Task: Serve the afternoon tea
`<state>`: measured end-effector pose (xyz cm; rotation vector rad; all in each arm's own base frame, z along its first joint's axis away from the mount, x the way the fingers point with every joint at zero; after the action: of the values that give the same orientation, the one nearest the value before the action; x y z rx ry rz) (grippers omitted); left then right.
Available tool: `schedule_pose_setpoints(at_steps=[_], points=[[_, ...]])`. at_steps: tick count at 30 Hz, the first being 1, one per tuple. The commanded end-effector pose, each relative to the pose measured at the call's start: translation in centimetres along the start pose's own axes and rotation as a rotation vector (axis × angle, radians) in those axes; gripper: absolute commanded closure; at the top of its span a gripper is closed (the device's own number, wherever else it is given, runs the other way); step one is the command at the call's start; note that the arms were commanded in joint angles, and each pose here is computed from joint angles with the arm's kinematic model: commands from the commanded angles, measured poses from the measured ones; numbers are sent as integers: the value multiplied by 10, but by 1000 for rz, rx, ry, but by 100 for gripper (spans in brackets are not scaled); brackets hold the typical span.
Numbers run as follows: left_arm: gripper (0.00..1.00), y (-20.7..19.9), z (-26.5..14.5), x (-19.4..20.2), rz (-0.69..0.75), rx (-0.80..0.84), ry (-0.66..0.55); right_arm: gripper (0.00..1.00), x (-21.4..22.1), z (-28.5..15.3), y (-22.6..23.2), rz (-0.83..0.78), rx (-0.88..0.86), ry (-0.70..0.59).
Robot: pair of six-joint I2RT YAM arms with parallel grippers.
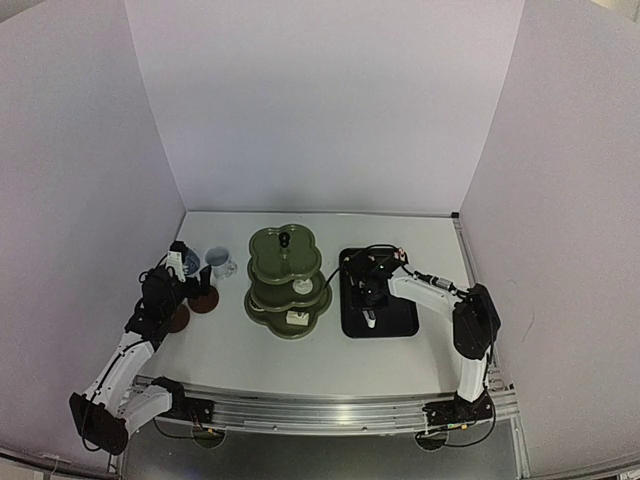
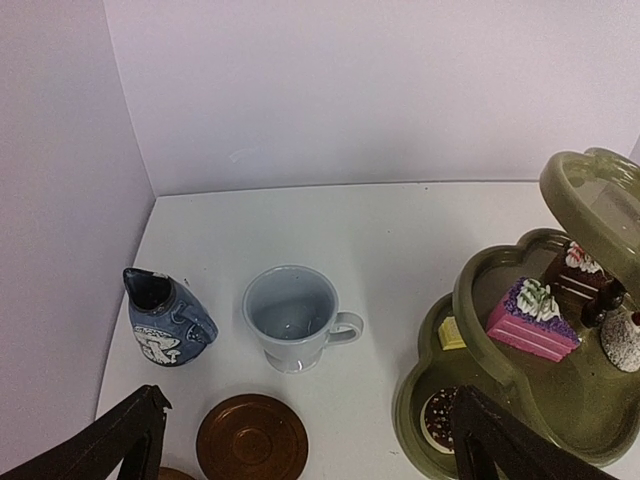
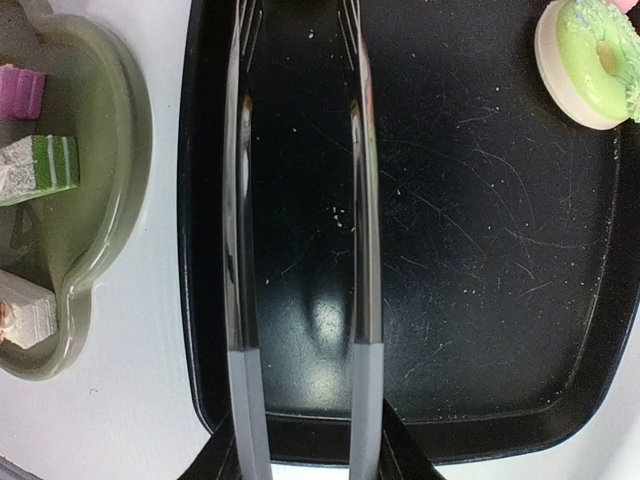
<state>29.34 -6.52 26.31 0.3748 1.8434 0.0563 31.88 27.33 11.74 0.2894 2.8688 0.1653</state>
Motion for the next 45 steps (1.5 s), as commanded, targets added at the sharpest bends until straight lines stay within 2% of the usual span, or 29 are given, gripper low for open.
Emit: schedule_pose_setpoints(at_steps=[1,18,35,37,41,45], points=[[0,0,-1,-5,4,3,-35,65,-7,-1,3,8,-11,-27],[0,1,-2,-3,9,-6,-35,65,-16,2,22,-36,-54,-25],[0,0,-3,0,10,-5,-36,64,-29,14,29,16,-27,-69],[0,1,-3,0,9,-7,-35,69,-30,15,28,21,-19,-73],[1,1,-3,-1,8,-7,-36,91,-30,12,28,24,-25,-75],[1,1,-3,-1,8,-7,-36,100,-30,-7,26,16,-55,-92]])
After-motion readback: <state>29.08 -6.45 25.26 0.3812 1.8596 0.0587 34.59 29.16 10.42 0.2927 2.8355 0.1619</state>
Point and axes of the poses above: each gripper's point midway between its finger pads, its own z axis out along the fingers, its own y axis along the line the jaws close on, x = y × z, the point moved 4 cm from there along -z, back along the fingers, and after that the axes turned 15 degrees about z, right-handed, at the moved point
